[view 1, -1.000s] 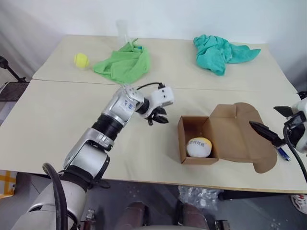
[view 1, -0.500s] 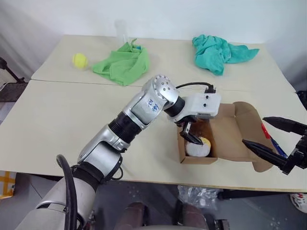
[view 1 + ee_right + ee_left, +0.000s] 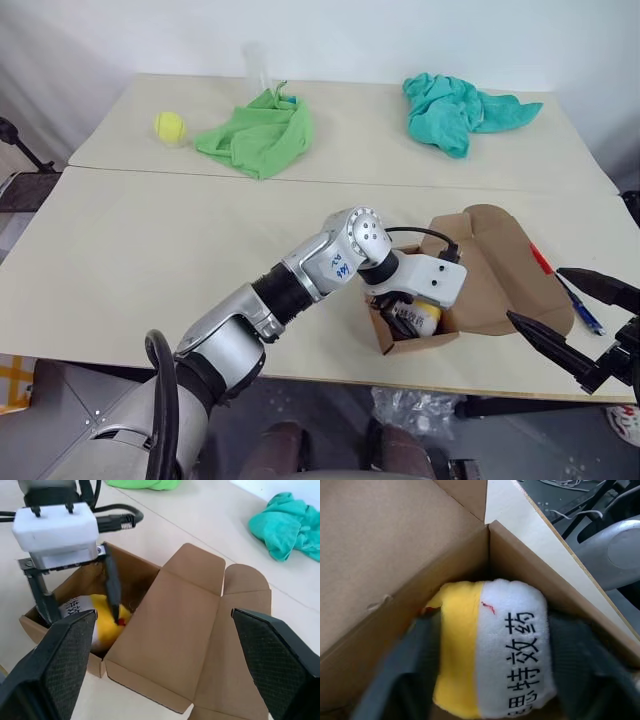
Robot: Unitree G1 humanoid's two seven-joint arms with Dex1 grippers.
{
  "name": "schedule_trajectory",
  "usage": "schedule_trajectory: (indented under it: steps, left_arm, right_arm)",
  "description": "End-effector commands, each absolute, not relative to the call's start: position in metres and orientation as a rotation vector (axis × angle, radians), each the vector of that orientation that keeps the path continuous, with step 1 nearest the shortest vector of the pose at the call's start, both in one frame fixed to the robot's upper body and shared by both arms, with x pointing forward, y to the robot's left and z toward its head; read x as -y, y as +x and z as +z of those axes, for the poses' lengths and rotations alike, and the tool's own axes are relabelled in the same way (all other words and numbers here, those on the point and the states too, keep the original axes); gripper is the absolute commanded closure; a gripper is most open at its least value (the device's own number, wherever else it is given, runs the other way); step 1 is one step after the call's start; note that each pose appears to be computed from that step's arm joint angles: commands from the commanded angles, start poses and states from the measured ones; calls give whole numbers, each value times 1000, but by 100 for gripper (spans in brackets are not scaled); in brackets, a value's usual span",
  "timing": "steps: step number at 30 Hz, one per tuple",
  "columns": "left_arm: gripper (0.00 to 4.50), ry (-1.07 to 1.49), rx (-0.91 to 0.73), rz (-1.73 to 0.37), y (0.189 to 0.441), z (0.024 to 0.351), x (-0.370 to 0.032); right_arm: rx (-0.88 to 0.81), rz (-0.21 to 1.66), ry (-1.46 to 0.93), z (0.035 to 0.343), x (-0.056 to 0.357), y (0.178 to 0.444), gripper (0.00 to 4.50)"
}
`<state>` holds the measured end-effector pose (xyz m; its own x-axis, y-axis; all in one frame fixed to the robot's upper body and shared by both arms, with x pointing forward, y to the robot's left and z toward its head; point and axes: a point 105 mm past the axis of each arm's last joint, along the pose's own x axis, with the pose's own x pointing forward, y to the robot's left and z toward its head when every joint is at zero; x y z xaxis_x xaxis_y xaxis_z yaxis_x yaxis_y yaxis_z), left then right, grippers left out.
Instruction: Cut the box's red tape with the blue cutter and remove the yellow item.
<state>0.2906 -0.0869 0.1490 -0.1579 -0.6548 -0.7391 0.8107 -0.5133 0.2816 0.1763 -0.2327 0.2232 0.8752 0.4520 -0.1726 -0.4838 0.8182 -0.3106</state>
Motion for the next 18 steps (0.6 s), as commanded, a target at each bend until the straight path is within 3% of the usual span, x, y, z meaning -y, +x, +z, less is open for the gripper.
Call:
schedule_trajectory:
  steps: [1, 7, 14, 18]
  left_arm:
    - [276, 1055, -166, -1807, 296, 162, 92]
    - [441, 969, -83, -1773, 304, 187, 95]
    - [449, 750, -16, -1803, 297, 229, 97]
    - [449, 633, 28, -1703, 311, 257, 92]
  right_arm:
    - [-50, 479, -385, 232, 233, 173, 0]
    - [-53, 477, -392, 233, 236, 173, 0]
    - [-52, 488, -409, 240, 244, 177, 0]
    - [-11, 530, -411, 250, 243, 181, 0]
